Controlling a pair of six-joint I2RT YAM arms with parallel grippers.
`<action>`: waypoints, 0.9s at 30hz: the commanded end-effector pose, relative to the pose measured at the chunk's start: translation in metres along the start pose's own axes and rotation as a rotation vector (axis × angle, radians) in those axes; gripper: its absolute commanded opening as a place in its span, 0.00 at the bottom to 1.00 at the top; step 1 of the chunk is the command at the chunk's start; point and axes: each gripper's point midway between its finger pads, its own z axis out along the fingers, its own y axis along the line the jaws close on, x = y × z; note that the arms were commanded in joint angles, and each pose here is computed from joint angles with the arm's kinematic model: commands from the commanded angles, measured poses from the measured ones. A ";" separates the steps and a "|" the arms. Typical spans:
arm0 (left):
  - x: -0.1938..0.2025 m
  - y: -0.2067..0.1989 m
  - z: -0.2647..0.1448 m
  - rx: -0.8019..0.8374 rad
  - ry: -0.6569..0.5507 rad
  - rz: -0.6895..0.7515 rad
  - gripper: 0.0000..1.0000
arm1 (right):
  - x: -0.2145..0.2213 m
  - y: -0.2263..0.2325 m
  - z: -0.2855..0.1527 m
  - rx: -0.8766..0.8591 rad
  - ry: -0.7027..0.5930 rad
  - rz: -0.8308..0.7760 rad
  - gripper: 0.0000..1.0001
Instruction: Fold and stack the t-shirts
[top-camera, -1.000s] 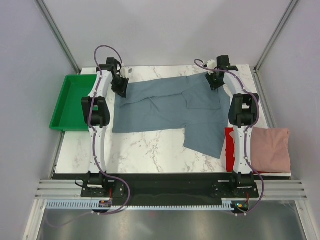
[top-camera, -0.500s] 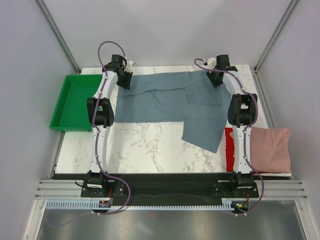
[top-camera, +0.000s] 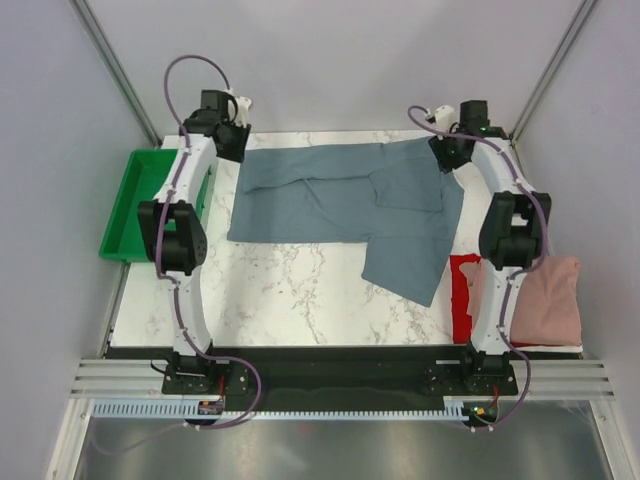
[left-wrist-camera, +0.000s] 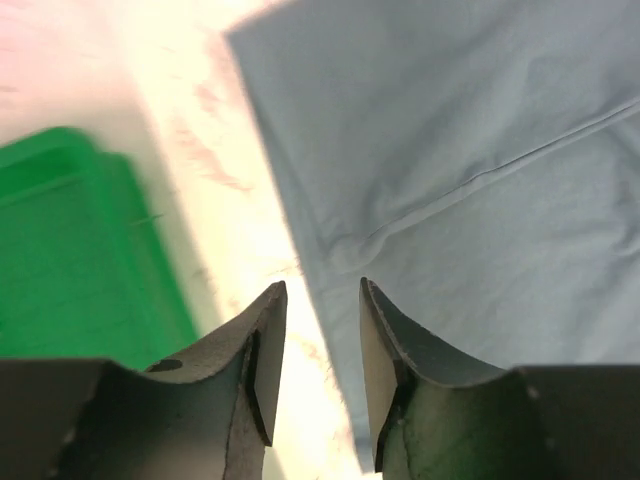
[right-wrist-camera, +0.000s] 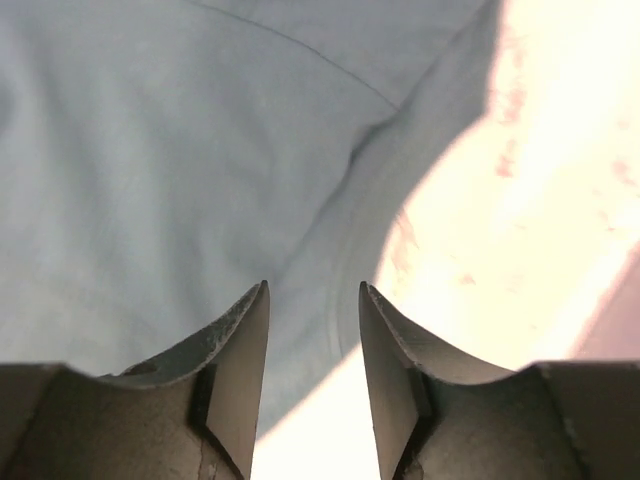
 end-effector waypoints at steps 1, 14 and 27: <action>-0.040 0.036 -0.075 -0.115 -0.205 -0.033 0.44 | -0.066 -0.002 -0.110 -0.028 -0.281 -0.130 0.50; 0.043 -0.028 -0.113 0.126 -0.193 -0.075 0.45 | 0.151 0.149 -0.167 -0.484 0.043 -0.768 0.49; 0.094 -0.039 -0.100 0.143 -0.078 -0.102 0.44 | 0.233 0.237 -0.191 -0.726 -0.098 -1.142 0.49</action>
